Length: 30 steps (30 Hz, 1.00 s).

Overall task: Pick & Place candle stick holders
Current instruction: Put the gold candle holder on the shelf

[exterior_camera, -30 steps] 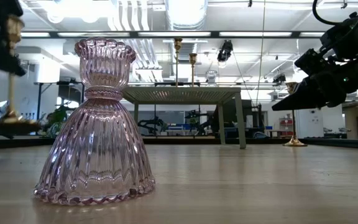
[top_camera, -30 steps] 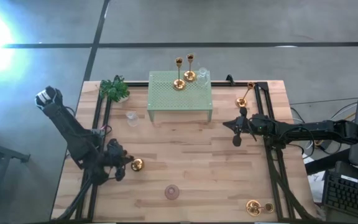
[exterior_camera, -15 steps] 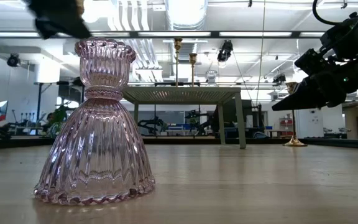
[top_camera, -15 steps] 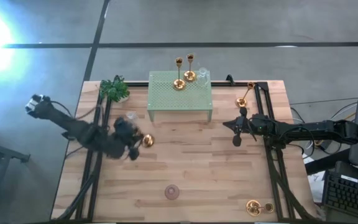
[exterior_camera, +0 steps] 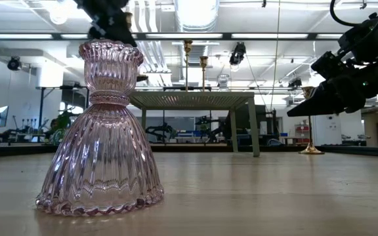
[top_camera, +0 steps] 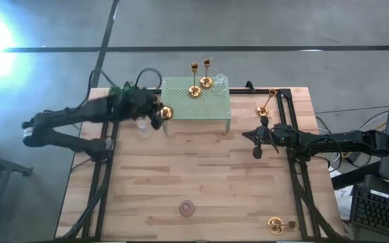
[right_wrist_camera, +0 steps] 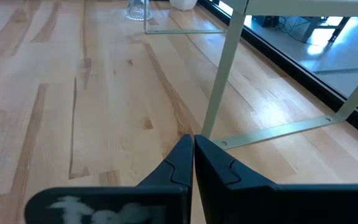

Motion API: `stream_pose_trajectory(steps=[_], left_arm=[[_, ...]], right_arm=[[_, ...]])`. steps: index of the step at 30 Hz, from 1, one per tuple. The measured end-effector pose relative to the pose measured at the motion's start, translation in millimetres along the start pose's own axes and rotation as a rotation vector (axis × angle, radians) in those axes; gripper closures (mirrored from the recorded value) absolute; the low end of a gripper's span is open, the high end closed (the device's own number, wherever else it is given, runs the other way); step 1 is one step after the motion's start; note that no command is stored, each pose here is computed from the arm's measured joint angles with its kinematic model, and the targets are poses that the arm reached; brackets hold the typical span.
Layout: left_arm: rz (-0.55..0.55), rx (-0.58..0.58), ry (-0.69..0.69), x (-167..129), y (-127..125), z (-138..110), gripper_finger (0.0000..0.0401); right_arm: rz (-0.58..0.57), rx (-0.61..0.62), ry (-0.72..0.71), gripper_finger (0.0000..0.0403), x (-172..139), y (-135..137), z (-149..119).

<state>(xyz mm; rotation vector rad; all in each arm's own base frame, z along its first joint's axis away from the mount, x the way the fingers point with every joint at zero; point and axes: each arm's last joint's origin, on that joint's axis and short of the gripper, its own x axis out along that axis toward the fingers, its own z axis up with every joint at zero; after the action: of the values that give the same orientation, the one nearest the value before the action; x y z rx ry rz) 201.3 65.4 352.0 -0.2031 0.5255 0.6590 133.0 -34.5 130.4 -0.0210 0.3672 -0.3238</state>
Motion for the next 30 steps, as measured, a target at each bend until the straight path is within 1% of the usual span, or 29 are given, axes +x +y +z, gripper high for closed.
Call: stream_pose_trajectory(steps=[5,8,12,16,22,25,30], left_arm=[[0.04,0.016,0.017,22,23,30,0.0381],[0.038,0.044,0.022,37,31,49,0.0381],[0.079,0.096,0.036,55,41,74,0.0381],[0.07,0.098,0.074,72,55,93,0.0381],[0.063,0.098,0.1,98,75,106,0.0381],[0.035,0.08,0.12,112,86,106,0.0381],[0.052,0.071,0.135,126,99,104,0.0381]], right_arm=[[0.0,0.0,0.0,0.0394,0,0,0],[0.0,0.0,0.0,0.0394,0,0,0],[0.0,0.0,0.0,0.0394,0,0,0],[0.0,0.0,0.0,0.0394,0,0,0],[0.0,0.0,0.0,0.0394,0,0,0],[0.0,0.0,0.0,0.0394,0,0,0],[0.0,0.0,0.0,0.0394,0,0,0]])
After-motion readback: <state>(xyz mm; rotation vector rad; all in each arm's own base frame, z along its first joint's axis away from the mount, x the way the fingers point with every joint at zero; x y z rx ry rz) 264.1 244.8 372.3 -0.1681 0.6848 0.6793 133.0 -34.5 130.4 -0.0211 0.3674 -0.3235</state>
